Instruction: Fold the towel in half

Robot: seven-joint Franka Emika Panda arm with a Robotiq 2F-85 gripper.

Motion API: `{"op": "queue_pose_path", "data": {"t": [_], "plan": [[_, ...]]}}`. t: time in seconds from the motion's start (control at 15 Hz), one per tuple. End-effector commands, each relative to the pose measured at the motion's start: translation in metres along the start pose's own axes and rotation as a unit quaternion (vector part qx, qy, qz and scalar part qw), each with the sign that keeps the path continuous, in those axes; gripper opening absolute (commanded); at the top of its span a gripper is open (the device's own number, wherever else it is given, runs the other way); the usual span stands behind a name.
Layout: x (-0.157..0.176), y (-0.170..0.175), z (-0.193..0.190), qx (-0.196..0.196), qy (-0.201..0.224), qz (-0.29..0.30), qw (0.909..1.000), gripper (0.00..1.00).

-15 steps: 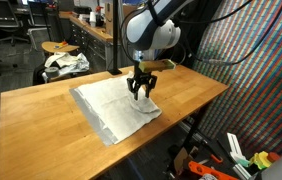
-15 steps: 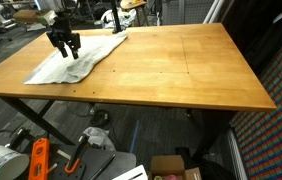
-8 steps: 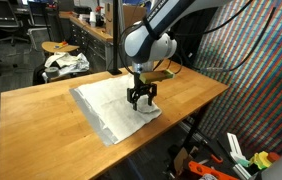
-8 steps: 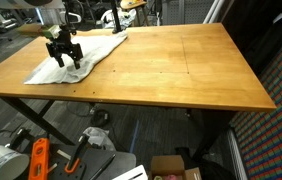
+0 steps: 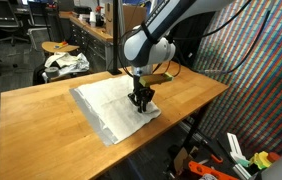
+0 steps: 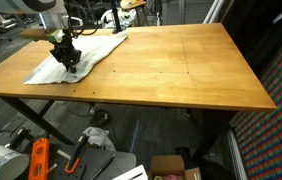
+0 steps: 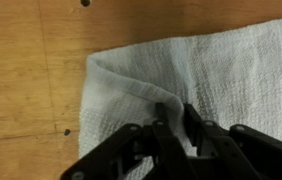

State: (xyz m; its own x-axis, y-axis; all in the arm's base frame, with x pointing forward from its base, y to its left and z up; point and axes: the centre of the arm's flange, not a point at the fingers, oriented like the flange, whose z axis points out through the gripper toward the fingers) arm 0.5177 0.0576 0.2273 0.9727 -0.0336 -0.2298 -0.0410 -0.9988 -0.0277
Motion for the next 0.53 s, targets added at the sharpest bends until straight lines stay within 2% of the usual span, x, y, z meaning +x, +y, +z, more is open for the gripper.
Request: {"op": "queue_pose_path", "data": {"t": [0.0, 0.47], "plan": [[0.006, 0.004, -0.006, 0.013, 0.013, 0.001, 0.9998, 0.00], [0.009, 0.012, -0.022, 0.013, 0.027, 0.014, 0.9995, 0.01]]}}
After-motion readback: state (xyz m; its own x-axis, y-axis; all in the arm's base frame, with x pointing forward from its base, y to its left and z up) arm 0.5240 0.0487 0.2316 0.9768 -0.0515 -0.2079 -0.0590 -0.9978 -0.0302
